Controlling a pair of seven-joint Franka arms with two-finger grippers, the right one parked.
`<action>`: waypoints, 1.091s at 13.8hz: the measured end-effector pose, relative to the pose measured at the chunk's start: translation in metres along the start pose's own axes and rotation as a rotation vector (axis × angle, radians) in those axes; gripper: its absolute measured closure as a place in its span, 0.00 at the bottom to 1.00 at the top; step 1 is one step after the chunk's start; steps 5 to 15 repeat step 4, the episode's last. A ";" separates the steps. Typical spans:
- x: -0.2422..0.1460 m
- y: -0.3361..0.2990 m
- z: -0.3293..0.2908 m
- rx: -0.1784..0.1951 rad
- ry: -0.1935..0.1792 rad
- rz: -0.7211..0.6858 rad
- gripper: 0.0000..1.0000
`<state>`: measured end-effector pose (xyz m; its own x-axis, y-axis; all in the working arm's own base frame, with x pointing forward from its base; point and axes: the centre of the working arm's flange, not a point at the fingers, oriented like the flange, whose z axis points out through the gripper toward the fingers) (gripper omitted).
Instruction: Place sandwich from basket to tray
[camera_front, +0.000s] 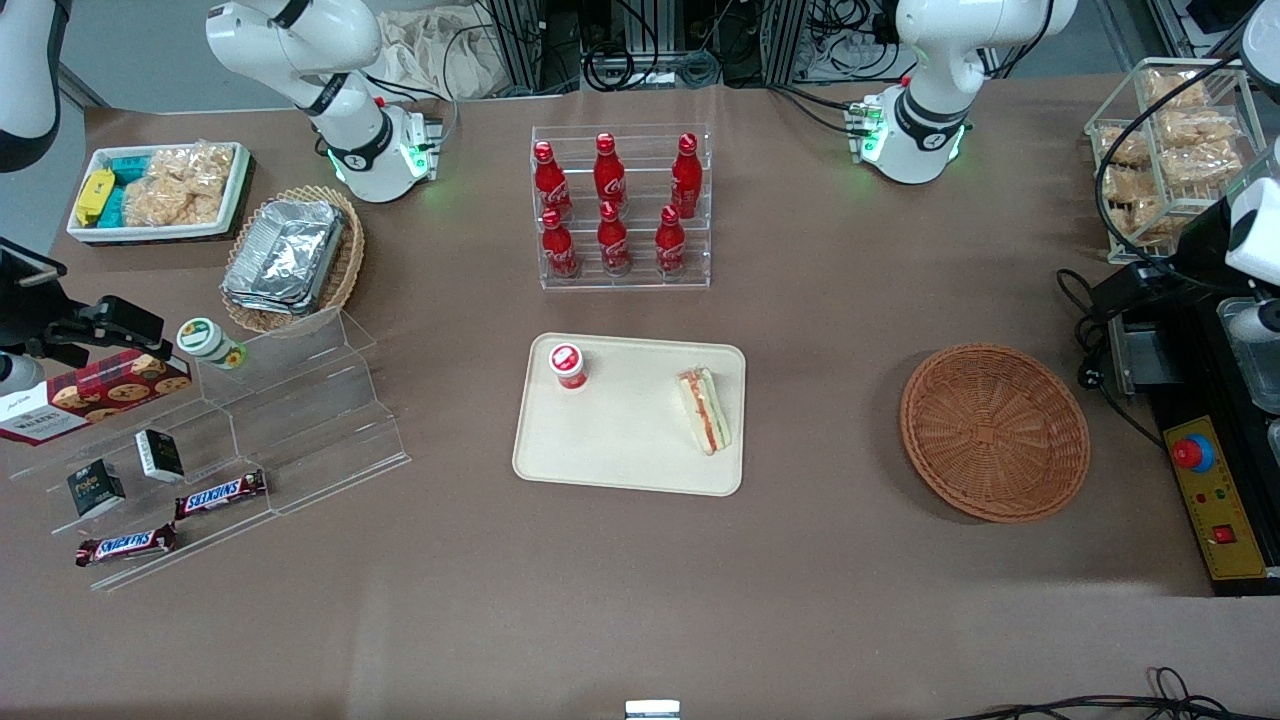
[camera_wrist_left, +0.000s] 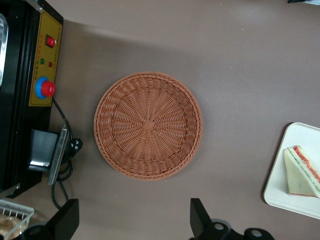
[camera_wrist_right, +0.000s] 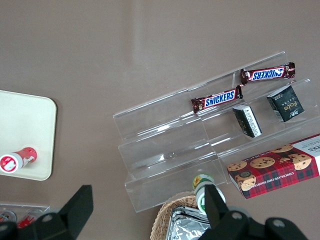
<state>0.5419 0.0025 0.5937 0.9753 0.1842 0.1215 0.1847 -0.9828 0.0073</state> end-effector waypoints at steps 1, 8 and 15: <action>-0.008 0.000 0.001 -0.008 0.000 0.009 0.00; -0.022 -0.002 -0.006 -0.010 0.002 0.016 0.00; -0.022 -0.002 -0.006 -0.010 0.002 0.016 0.00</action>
